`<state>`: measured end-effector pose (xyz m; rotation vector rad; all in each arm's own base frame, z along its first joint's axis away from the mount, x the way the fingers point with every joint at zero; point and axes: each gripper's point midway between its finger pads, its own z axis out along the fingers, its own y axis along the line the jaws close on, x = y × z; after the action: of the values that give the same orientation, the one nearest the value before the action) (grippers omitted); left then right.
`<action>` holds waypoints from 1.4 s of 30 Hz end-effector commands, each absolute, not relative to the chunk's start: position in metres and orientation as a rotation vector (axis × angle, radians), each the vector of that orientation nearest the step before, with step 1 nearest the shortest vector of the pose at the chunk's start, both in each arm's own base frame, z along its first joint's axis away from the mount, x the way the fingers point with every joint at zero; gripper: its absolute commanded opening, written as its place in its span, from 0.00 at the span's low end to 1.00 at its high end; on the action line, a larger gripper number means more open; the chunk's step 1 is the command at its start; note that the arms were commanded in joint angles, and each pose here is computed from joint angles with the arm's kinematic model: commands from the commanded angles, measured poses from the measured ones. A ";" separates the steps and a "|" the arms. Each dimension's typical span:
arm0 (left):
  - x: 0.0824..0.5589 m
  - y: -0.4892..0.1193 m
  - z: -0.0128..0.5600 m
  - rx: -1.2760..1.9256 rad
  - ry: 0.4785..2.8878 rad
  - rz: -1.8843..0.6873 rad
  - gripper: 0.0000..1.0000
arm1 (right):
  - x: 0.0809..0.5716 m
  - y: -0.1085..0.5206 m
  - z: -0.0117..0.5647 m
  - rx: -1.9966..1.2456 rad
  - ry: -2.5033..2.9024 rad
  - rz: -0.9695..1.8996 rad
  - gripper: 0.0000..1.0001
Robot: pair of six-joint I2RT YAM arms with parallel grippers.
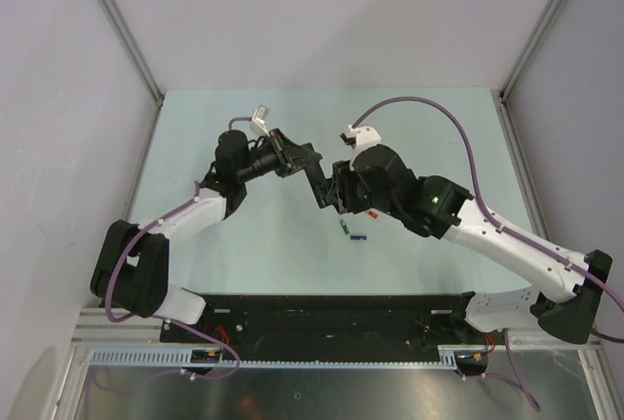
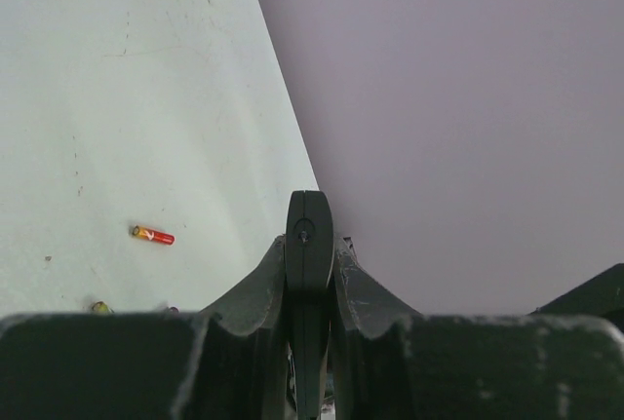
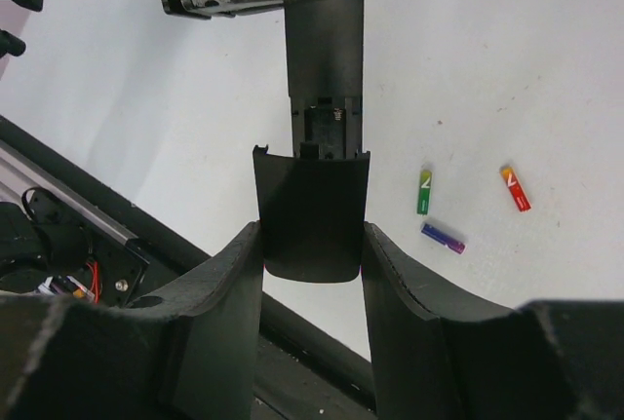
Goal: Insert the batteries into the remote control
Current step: Remove the battery cover from the remote control, then place the battery cover at the center of the board.
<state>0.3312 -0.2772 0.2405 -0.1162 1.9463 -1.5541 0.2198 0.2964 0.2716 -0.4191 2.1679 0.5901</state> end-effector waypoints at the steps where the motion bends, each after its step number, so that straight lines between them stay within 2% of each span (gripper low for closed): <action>1: 0.332 -0.273 0.249 -0.079 1.898 -1.527 0.00 | 0.234 0.280 0.271 -0.326 2.172 0.537 0.00; 4: 0.326 -0.271 0.256 -0.060 1.882 -1.538 0.00 | 0.257 0.239 0.233 -0.207 2.295 0.373 0.00; 11: 0.296 -0.263 0.268 -0.001 1.839 -1.564 0.00 | 0.290 0.166 0.157 0.042 2.447 0.207 0.00; 21: 0.247 -0.259 0.275 0.144 1.787 -1.626 0.00 | 0.314 0.140 0.075 0.109 2.633 0.024 0.00; 30: 0.226 -0.253 0.274 0.217 1.750 -1.620 0.00 | 0.321 0.126 0.034 0.097 2.726 -0.045 0.00; 42: 0.222 -0.252 0.269 0.236 1.755 -1.618 0.00 | 0.321 0.112 0.017 0.099 2.776 -0.101 0.00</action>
<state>0.2304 -0.2518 0.2593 0.1538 1.8159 -1.6171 0.3139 0.1155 0.0184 0.1115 2.7853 -0.0795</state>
